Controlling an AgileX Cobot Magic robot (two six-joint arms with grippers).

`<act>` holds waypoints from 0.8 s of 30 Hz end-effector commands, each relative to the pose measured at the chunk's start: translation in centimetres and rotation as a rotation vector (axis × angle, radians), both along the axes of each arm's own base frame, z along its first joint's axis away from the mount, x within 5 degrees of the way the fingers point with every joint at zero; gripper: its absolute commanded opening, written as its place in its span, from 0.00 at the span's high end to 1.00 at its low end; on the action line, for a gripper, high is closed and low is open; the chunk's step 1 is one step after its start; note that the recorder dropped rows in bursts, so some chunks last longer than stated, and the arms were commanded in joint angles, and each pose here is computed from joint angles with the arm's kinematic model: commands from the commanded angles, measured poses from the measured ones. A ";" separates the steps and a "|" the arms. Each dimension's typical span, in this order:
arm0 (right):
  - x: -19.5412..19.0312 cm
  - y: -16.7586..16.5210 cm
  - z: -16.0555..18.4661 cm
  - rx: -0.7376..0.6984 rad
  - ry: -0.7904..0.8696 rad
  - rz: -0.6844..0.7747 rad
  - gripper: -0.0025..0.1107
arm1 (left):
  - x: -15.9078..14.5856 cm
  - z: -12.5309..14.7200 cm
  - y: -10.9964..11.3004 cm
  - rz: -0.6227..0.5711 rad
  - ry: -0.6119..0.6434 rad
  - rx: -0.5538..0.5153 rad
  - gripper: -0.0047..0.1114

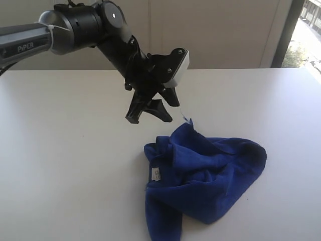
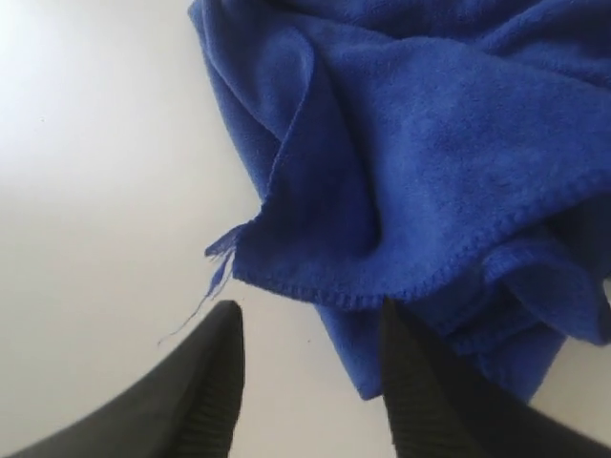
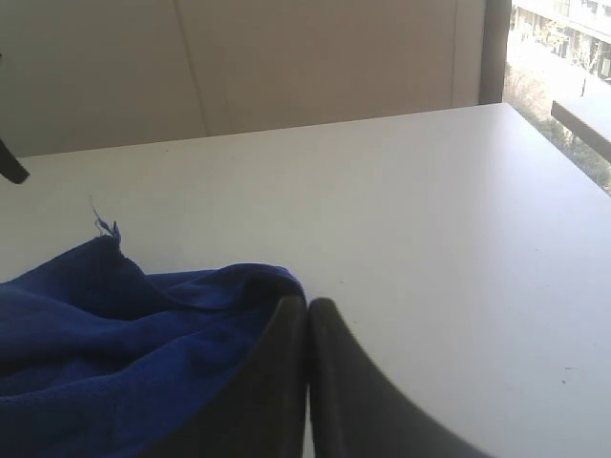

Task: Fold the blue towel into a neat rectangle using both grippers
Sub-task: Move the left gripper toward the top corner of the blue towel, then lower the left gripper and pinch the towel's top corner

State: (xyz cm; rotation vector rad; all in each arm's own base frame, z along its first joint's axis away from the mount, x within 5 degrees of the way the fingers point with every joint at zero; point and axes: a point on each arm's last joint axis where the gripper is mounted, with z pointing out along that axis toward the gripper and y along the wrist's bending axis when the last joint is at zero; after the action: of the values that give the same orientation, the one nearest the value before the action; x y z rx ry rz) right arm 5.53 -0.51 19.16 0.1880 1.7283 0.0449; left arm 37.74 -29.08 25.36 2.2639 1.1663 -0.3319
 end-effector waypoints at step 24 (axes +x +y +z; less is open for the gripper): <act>0.0 0.0 -0.1 -0.006 -0.009 -0.005 0.98 | 2.1 -5.5 -2.5 0.643 0.514 -0.174 0.59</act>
State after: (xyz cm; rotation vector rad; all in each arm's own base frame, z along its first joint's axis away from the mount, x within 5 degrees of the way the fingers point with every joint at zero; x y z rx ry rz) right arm 5.53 -0.51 19.16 0.1880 1.7283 0.0449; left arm 39.89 -32.54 19.77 1.6539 1.8008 -0.6117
